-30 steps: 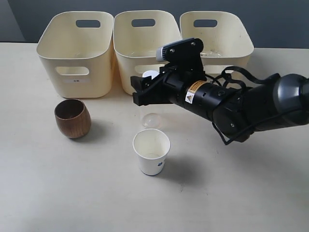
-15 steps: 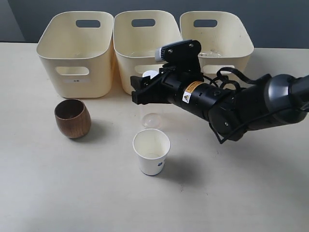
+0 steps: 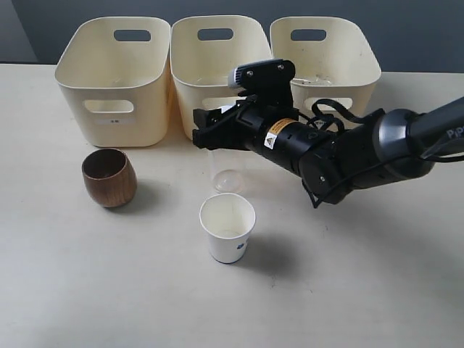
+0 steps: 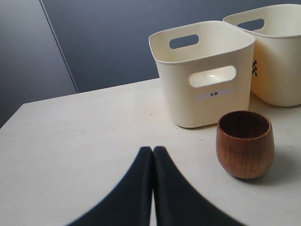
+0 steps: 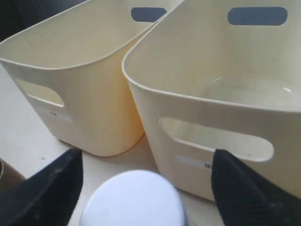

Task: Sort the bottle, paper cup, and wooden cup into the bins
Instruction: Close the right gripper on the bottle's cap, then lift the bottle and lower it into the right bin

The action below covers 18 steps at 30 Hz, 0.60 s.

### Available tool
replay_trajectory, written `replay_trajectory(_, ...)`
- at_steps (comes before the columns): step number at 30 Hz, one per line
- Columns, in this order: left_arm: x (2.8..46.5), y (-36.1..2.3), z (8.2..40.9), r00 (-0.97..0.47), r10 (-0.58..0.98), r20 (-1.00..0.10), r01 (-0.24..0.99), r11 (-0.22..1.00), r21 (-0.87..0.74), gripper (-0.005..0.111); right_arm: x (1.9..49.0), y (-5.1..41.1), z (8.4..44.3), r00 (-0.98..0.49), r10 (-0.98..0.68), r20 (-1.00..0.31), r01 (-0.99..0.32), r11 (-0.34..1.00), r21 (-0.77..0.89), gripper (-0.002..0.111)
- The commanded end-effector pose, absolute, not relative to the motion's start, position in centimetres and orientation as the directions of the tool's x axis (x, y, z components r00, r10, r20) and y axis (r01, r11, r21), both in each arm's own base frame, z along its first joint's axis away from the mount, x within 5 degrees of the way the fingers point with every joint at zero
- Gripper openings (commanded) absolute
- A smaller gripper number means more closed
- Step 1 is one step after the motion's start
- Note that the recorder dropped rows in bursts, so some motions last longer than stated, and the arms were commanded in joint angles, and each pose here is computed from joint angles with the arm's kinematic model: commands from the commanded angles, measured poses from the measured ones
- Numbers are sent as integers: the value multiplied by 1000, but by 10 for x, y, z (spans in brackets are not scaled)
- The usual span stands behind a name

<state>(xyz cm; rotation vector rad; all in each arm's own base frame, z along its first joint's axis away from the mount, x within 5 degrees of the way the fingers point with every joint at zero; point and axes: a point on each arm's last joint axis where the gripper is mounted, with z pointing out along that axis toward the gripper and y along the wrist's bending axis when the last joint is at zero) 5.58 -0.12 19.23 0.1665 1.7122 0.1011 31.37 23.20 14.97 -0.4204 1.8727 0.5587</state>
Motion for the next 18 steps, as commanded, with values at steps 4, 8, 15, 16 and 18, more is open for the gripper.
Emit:
replay_trajectory(4, 56, -1, 192, -136, 162, -977, 55, 986, 156, 0, 321, 234, 140, -416, -11, -909, -481, 851, 210, 66)
replay_trajectory(8, 56, -1, 192, -136, 162, -977, 55, 986, 156, 0, 321, 232, 138, -438, 8, -899, -452, 862, 228, 34)
replay_trajectory(15, 56, -1, 192, -136, 162, -977, 55, 986, 156, 0, 321, 233, 146, -423, 13, -906, -462, 857, 228, 0)
replay_trajectory(16, 56, -1, 192, -136, 162, -977, 55, 986, 156, 0, 320, 232, 148, -421, 15, -907, -462, 857, 229, 0)
replay_trajectory(18, 56, -1, 192, -136, 162, -977, 55, 986, 156, 0, 319, 232, 157, -411, 22, -911, -465, 854, 231, 0)
